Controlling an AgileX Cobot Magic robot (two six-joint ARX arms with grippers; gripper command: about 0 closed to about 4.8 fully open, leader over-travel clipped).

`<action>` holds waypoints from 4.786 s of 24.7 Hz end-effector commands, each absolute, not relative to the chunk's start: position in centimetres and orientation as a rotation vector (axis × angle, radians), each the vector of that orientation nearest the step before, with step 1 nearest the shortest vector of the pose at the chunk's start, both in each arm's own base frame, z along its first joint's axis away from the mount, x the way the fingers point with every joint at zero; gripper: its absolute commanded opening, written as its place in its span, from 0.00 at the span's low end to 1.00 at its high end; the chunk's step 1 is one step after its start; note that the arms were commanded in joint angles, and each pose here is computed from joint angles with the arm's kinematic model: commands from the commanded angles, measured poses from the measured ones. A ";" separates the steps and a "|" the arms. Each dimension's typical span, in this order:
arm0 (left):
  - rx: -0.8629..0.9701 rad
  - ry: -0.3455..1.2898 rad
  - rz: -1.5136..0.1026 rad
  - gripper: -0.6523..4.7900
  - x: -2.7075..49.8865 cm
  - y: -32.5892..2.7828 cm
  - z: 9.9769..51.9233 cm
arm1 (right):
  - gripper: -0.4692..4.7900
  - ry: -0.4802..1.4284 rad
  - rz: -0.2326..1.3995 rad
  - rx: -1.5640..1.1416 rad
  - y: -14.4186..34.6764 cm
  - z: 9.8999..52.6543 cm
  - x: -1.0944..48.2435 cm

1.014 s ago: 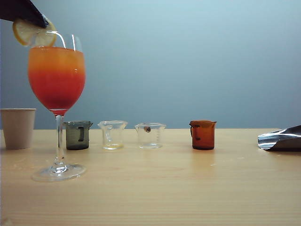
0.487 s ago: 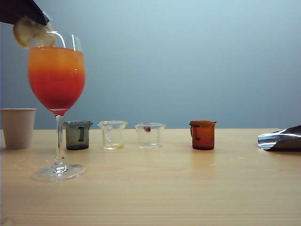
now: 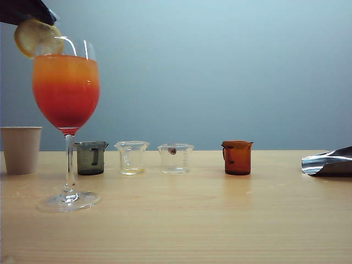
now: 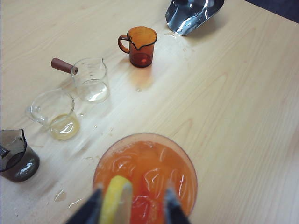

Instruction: Pick up the lemon slice from the paper cup on the left and carefully insert it into the rim of the goblet.

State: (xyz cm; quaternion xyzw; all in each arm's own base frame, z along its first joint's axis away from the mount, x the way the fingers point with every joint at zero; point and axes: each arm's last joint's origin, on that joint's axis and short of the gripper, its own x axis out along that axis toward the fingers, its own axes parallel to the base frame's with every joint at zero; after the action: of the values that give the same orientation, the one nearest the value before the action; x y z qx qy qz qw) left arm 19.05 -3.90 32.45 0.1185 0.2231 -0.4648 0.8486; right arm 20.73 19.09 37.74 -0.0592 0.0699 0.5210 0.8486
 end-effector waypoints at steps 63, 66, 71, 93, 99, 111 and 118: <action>-0.042 -0.017 -0.191 0.11 5.7 -0.9 37.1 | 0.08 0.213 0.735 -0.041 11.2 33.8 13.0; -0.071 -0.025 -0.159 0.11 5.1 -0.7 35.9 | 0.08 0.198 0.721 -0.034 10.3 32.6 12.0; -0.107 -0.043 -0.148 0.11 4.0 -0.5 33.2 | 0.08 0.156 0.672 -0.018 8.8 30.7 10.4; -0.116 -0.032 -0.016 0.11 8.5 -0.7 20.4 | 0.08 0.214 0.673 0.093 6.7 19.1 8.0; -0.111 0.010 0.057 0.11 9.2 -0.5 18.2 | 0.08 0.218 0.690 0.109 6.6 17.5 7.7; -0.105 0.087 -0.032 0.11 9.6 -0.8 15.7 | 0.08 0.262 0.708 0.167 6.3 14.6 7.3; -0.099 0.156 -0.033 0.12 9.6 -0.8 15.1 | 0.10 0.251 0.678 0.158 6.2 14.7 7.3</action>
State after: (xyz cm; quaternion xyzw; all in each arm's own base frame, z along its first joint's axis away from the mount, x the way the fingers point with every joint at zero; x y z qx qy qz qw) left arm 9.58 -0.83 15.03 -0.0477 0.0784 -0.0144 0.9957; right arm 7.30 6.22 14.76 0.0786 0.1235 0.3330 0.9315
